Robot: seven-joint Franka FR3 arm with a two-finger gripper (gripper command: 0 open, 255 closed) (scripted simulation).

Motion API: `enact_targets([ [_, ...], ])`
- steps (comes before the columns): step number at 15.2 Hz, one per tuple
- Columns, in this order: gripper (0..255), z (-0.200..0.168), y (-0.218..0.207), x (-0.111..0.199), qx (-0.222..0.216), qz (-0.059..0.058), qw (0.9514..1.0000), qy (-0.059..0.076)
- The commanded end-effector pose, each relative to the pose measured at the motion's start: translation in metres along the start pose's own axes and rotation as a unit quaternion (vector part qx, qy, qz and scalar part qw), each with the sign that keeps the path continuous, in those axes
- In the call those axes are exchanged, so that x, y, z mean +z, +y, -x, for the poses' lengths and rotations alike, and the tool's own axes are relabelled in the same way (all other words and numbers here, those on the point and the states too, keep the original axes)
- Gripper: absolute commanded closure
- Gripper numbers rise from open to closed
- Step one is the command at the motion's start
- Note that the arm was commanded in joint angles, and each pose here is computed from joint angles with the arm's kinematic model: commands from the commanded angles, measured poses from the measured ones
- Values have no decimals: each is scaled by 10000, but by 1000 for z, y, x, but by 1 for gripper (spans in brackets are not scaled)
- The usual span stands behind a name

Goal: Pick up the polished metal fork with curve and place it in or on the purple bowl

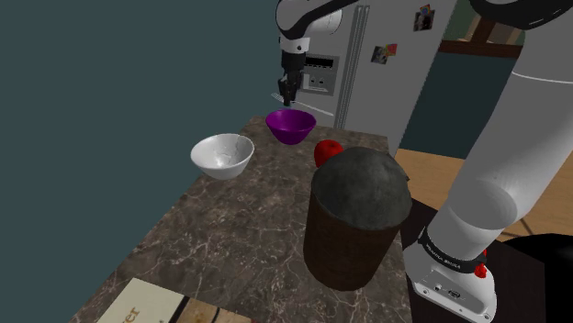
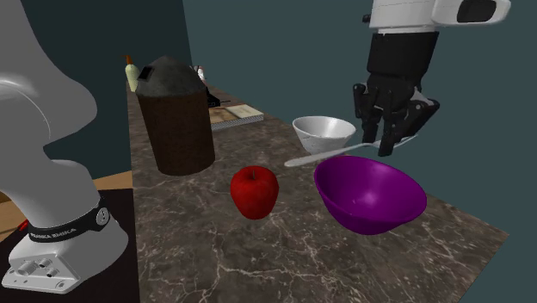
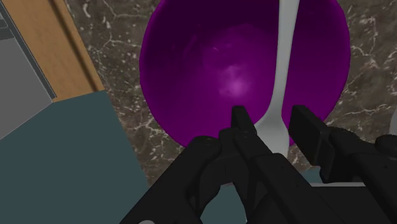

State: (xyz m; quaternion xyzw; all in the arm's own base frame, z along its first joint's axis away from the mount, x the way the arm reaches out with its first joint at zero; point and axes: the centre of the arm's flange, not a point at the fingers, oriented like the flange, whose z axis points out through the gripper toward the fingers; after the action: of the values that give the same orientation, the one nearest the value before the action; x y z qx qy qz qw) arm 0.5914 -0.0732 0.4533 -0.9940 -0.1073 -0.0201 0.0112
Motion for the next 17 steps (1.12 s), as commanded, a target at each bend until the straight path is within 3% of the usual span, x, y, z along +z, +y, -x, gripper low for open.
enact_targets([
  [1, 255, 1, 1, 10, -1, 1, 10000, 1],
  [10, 255, 3, 2, 60, -1, 1, 10000, 1],
  [17, 255, 3, 2, 60, -1, 1, 10000, 1],
])
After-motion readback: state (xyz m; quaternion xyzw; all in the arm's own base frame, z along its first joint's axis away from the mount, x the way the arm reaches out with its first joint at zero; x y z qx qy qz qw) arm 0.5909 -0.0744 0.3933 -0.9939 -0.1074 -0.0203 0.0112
